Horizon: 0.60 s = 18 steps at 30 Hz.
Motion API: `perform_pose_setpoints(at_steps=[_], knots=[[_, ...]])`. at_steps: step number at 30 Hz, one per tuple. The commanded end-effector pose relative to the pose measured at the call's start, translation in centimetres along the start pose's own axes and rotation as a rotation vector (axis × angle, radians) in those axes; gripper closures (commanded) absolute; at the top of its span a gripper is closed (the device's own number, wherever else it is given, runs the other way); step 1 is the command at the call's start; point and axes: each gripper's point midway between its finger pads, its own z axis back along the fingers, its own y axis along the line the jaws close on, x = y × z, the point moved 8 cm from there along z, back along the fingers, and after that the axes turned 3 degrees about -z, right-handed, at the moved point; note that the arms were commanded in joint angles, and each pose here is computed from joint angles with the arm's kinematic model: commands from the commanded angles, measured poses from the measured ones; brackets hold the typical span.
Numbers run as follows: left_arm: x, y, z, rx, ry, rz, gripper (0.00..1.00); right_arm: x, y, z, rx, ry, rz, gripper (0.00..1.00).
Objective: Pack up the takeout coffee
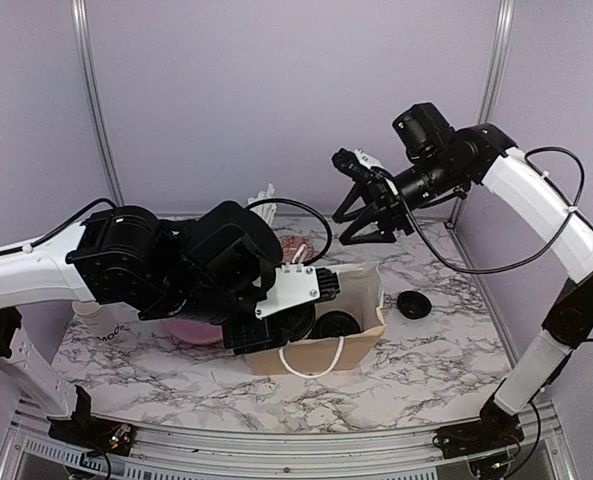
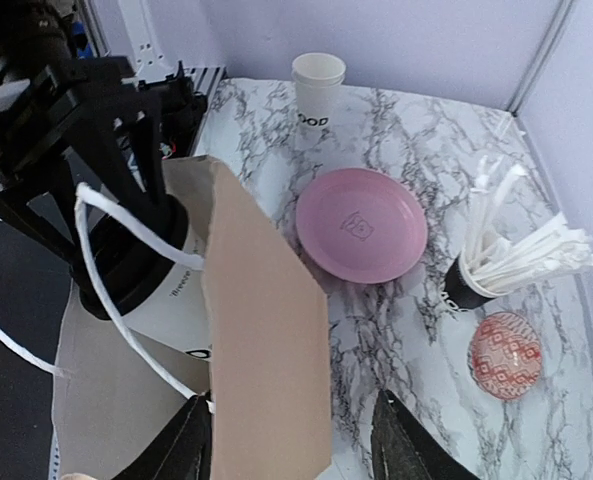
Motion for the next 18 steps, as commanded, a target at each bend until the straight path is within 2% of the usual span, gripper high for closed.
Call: perform_pose_setpoints(at_steps=[1,10,18], knots=[[0.0,-0.6,0.4,-0.001,0.027,-0.023,0.39,0.9,-1.4,2.6,-0.016,-0.092,0.012,0.49],[0.4,-4.8,-0.1,0.035,0.083,-0.069,0.40,-2.7,-6.7,-1.9,-0.136,0.011,-0.096,0.55],[0.1,-7.2,-1.8,0.076,0.140,-0.056,0.42,-7.5,-9.0,-6.8,-0.085,0.100,-0.169,0.55]])
